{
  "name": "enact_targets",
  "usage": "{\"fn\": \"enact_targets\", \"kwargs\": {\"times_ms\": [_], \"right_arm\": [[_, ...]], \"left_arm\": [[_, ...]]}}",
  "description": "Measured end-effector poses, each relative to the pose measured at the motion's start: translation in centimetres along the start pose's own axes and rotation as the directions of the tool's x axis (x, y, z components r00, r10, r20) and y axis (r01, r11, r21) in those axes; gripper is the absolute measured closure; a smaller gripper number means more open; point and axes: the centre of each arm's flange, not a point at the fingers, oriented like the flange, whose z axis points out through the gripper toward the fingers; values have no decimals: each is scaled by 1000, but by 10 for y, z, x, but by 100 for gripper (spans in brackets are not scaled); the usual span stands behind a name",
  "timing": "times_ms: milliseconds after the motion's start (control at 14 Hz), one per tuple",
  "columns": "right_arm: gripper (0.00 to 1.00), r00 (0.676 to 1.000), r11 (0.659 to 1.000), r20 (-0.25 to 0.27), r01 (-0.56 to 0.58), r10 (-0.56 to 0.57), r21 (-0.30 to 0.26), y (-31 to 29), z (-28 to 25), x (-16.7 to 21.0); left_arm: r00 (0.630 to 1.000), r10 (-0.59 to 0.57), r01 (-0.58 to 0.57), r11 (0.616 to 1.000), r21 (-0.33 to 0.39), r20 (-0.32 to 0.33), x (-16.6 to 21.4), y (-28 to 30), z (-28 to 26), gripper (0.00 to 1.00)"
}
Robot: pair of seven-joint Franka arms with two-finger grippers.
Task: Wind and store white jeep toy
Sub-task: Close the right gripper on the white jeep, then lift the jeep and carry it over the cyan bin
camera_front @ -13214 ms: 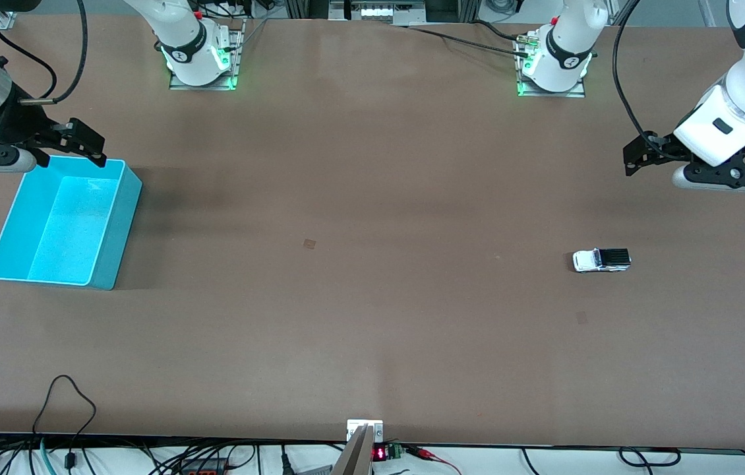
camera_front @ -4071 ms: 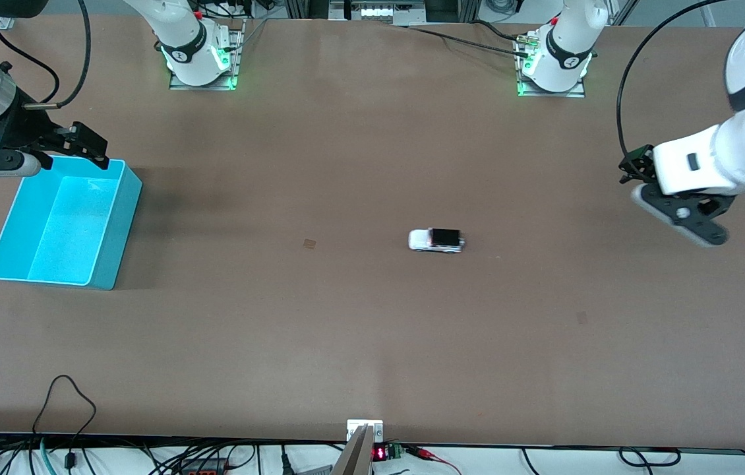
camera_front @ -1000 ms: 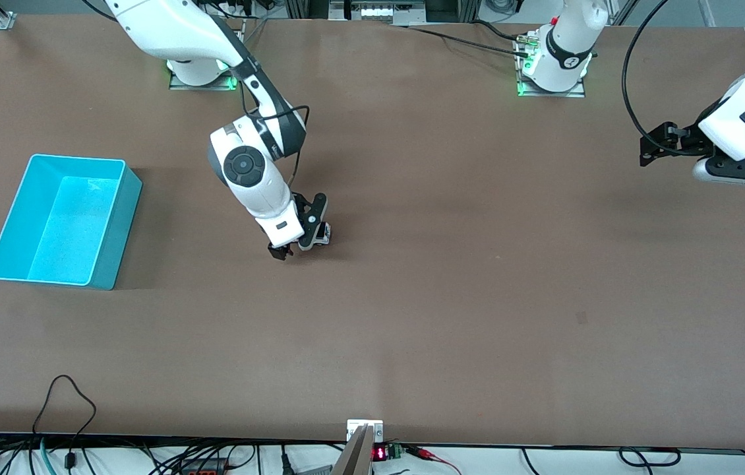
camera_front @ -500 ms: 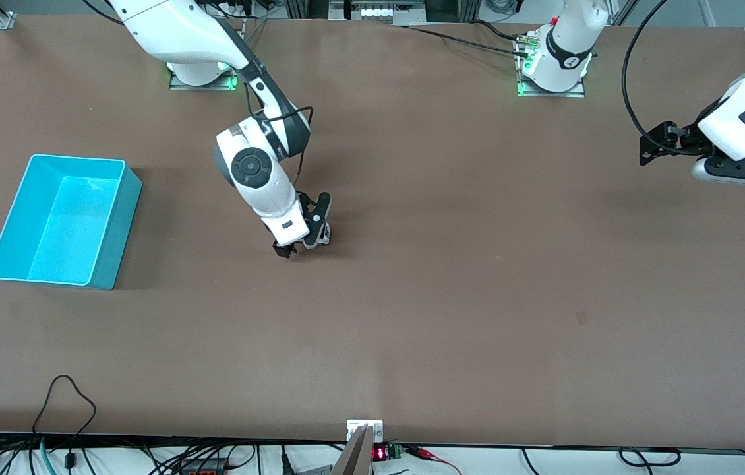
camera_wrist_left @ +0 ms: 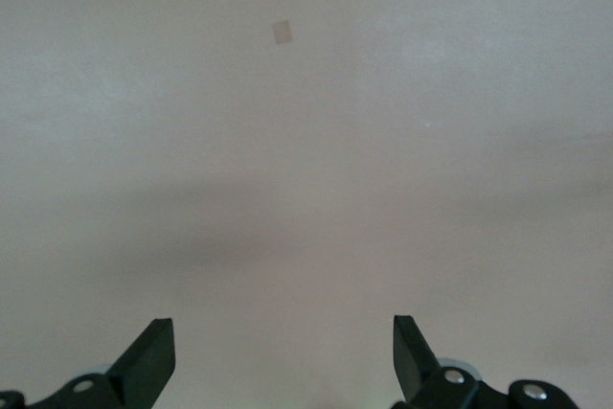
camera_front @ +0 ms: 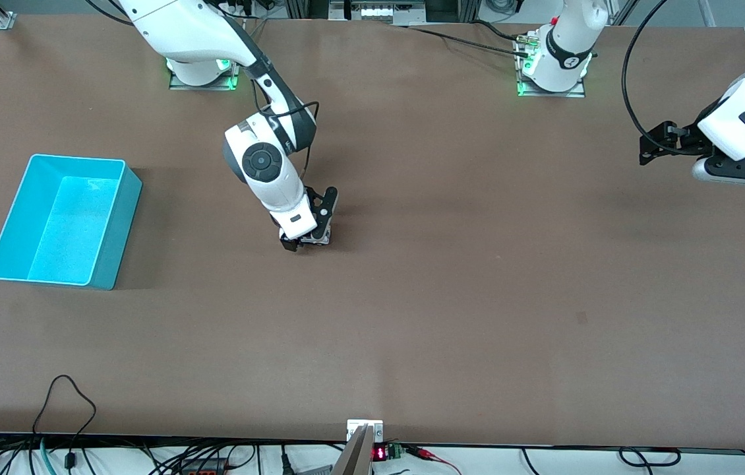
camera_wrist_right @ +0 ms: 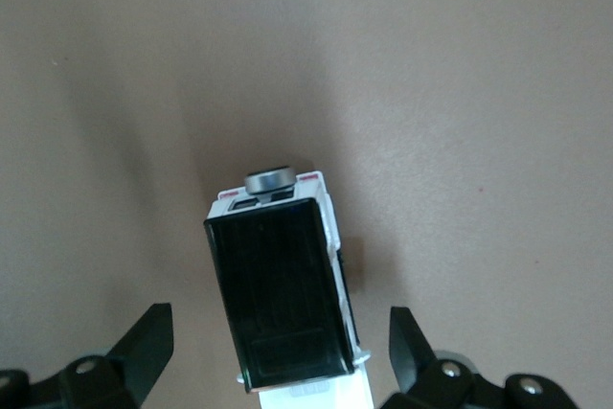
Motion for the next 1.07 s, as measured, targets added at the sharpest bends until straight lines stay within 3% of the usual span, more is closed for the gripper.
{"fn": "enact_targets", "kwargs": {"times_ms": [143, 357, 500, 643, 786, 1071], "right_arm": [[0, 1000, 1000, 0, 0, 0, 0, -2, 4, -2], [10, 1000, 1000, -3, 1, -1, -3, -1, 5, -2], [34, 1000, 1000, -7, 0, 0, -6, 0, 3, -1], [49, 1000, 1000, -13, -2, 2, -12, 2, -1, 0], [49, 1000, 1000, 0, -15, 15, -8, 8, -13, -1], [49, 980, 986, 120, -163, 158, 37, 40, -85, -18]], "left_arm": [[1000, 0, 0, 1000, 0, 0, 0, 0, 0, 0], [1000, 0, 0, 1000, 0, 0, 0, 0, 0, 0], [1000, 0, 0, 1000, 0, 0, 0, 0, 0, 0], [1000, 0, 0, 1000, 0, 0, 0, 0, 0, 0], [1000, 0, 0, 1000, 0, 1, 0, 0, 0, 0], [1000, -1, 1, 1000, 0, 9, -1, 0, 1, 0]]}}
